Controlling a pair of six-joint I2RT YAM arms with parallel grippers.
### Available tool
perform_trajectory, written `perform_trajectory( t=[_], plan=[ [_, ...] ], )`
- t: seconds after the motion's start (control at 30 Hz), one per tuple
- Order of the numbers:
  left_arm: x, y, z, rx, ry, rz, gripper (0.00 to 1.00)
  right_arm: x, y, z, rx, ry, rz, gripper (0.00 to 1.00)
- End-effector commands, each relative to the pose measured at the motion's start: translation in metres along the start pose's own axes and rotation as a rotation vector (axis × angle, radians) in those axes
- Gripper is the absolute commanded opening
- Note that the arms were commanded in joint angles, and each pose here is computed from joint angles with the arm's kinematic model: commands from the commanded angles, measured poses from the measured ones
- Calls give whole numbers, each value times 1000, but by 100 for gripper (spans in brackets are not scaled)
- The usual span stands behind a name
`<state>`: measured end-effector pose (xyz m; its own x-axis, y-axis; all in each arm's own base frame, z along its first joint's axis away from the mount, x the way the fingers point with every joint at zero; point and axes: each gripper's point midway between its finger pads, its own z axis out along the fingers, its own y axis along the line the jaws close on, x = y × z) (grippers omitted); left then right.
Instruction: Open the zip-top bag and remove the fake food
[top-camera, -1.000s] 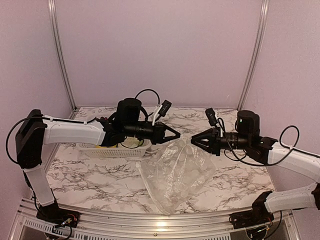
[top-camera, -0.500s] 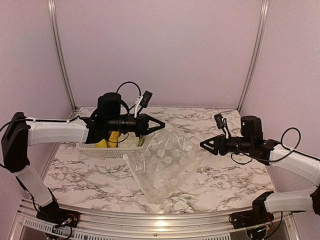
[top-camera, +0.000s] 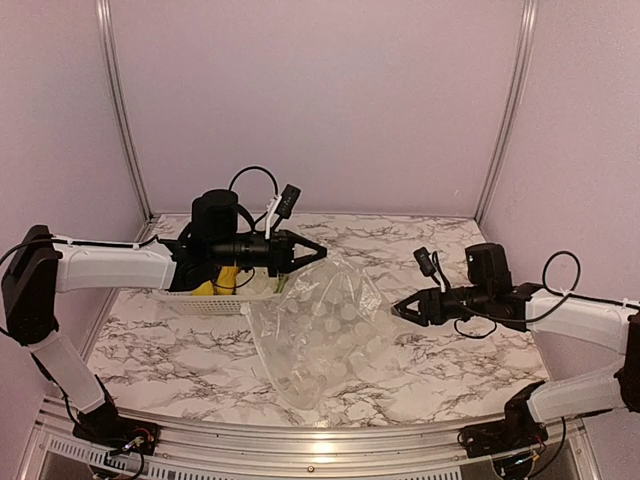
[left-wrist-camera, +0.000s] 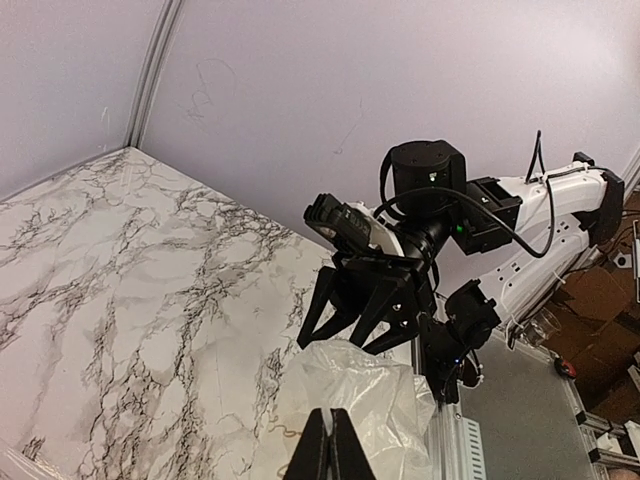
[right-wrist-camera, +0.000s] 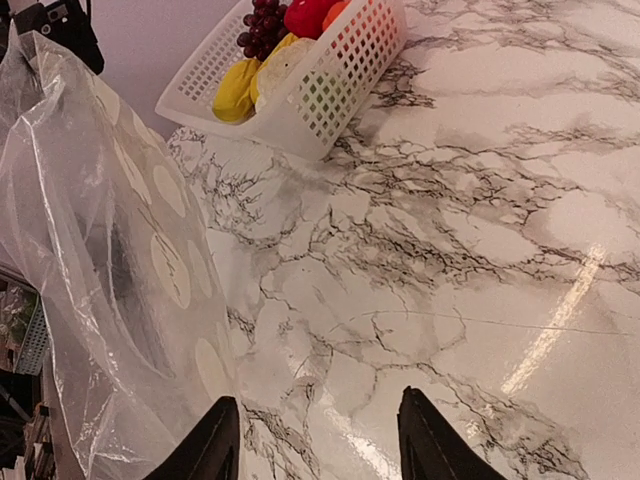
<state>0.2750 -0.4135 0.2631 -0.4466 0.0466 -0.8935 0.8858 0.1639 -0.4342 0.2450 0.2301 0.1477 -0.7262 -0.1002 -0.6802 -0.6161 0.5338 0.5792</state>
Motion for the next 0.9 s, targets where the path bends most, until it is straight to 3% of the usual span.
perform_trajectory(
  t=[0.0,0.33,0.63,0.87],
  plan=[
    [-24,-7,-12,8,-80,38,0,2,10,3,-36,11,-16,51],
    [-16,-7,-15,26,-54,43,0,-38,43,-26,-101,-137,-85,56],
    [-15,-8,-13,48,-62,29,0,-19,15,-4,-12,-48,-61,56],
    [-17,2,-14,11,-81,16,0,4,31,13,-84,36,-85,53]
  ],
)
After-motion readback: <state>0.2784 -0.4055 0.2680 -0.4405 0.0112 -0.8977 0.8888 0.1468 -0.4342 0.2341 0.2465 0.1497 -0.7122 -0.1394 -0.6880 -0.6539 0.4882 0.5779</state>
